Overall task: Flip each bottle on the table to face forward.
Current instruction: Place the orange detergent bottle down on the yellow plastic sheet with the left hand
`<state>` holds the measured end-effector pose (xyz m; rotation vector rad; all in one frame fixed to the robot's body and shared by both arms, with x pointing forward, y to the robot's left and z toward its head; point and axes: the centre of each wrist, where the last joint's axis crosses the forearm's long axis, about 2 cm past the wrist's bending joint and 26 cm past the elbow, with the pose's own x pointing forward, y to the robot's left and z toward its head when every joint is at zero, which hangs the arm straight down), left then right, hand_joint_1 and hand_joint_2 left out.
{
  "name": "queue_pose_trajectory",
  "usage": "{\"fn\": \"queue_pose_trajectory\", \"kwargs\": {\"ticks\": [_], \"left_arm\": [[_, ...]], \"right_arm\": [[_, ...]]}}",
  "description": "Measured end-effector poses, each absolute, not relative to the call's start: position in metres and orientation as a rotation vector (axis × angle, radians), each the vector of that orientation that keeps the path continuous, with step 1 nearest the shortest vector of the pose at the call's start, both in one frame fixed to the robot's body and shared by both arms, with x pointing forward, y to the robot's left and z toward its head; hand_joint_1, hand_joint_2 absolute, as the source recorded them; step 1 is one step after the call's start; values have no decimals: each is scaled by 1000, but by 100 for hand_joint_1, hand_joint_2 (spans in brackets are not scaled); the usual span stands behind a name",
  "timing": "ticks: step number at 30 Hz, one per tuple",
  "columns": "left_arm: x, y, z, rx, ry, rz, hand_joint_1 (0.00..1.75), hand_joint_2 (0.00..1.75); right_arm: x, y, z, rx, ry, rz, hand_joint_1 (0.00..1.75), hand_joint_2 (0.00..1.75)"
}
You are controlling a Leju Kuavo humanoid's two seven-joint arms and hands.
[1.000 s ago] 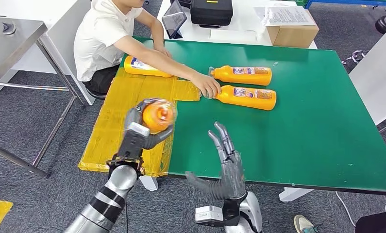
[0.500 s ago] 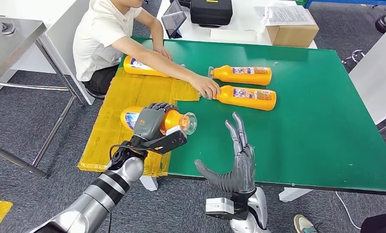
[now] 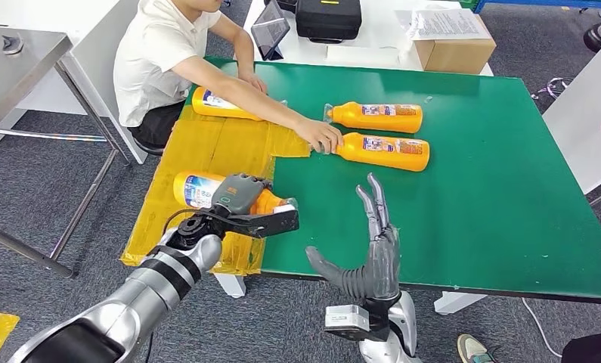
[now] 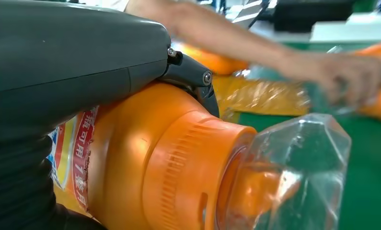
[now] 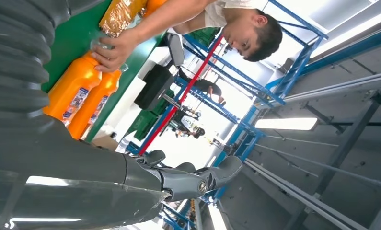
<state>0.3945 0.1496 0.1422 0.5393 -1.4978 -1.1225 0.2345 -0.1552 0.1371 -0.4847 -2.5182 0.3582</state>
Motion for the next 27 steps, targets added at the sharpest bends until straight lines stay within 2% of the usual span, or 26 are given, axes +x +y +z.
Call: {"fn": "queue_pose_trajectory", "kwargs": {"ticks": [9, 16, 17, 18, 19, 20, 22, 23, 27], "left_arm": [[414, 166, 139, 408, -1157, -1329, 175, 175], [417, 175, 135, 401, -1085, -1317, 175, 175], [418, 175, 135, 397, -1078, -1314, 170, 175], [418, 176, 135, 390, -1070, -1311, 164, 175], [419, 177, 136, 381, -1064, -1309, 132, 175], [419, 177, 136, 368, -1060, -1305, 88, 175], [421, 178, 138, 332, -1062, -1288, 12, 175], [421, 179, 138, 311, -1068, -1274, 0, 175], [421, 182, 136, 225, -1121, -1196, 0, 175]], "right_arm": [[236, -153, 134, -426, -2490, 302, 0, 175], [236, -149, 130, -390, -2473, 309, 0, 175], [236, -148, 129, -387, -2471, 311, 0, 175], [236, -148, 129, -384, -2470, 312, 0, 175], [236, -148, 128, -381, -2469, 313, 0, 175], [236, -147, 128, -377, -2469, 313, 0, 175], [237, -146, 128, -369, -2467, 312, 0, 175], [237, -146, 128, -365, -2467, 312, 0, 175], [238, -143, 128, -351, -2468, 316, 0, 175]]}}
